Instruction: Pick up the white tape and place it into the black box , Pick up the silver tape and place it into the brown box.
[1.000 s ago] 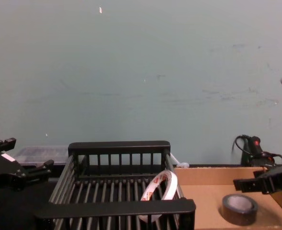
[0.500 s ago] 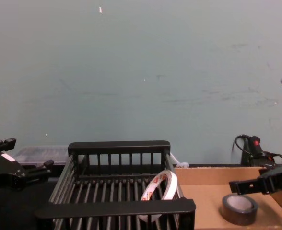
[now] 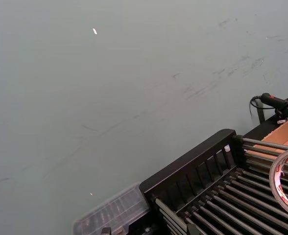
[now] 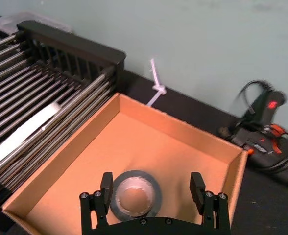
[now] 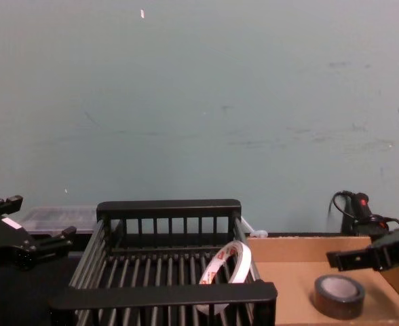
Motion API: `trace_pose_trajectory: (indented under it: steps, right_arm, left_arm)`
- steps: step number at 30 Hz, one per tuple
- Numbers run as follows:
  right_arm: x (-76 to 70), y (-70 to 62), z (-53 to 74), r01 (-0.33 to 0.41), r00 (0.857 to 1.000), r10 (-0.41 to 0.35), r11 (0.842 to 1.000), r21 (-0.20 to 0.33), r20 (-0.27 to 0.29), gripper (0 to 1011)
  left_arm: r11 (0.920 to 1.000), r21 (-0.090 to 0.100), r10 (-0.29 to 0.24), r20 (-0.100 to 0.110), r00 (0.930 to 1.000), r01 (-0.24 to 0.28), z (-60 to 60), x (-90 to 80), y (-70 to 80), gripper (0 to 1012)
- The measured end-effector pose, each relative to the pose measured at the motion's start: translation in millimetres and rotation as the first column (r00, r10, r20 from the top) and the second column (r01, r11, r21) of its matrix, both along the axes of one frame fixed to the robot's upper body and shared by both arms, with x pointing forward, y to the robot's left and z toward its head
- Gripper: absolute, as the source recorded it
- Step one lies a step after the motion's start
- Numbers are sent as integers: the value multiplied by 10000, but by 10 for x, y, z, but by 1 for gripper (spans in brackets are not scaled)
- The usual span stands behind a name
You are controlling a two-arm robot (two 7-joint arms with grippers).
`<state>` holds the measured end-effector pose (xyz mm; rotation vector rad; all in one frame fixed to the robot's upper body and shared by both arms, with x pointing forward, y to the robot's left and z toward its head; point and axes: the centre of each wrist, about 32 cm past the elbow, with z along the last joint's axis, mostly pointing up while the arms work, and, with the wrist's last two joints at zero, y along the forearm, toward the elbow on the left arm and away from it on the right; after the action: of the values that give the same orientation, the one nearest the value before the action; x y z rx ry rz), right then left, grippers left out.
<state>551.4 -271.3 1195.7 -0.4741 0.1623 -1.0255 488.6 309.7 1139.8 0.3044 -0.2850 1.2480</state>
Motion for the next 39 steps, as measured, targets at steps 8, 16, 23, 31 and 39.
trace_pose_trajectory:
  steps: [8, 16, 23, 31, 39]
  right_arm:
    - [-236, 60, 24, 729, 9830, -683, 9971, -206, 1702, 1002]
    - [-462, 57, -28, 1274, 9481, -1147, 9916, -239, 2967, 1002]
    - [-637, 72, -175, 1724, 9225, -1528, 9847, -241, 3545, 1002]
    - [-755, 116, -342, 2336, 9046, -2029, 9716, -379, 3750, 1002]
    - [-772, 124, -384, 2547, 8979, -2230, 9664, -347, 3796, 1000]
  left_arm:
    - [10000, 0, 0, -1, 10000, 0, 0, 0, 0, 1001]
    - [10000, 0, 1, 0, 10000, -1, 0, 0, 0, 1001]
    - [10000, 0, 0, -1, 10000, 0, 0, 0, 0, 1001]
    - [10000, 0, 1, 0, 10000, -1, 0, 0, 0, 1001]
    - [10000, 0, 0, 0, 10000, 0, 0, 0, 0, 1001]
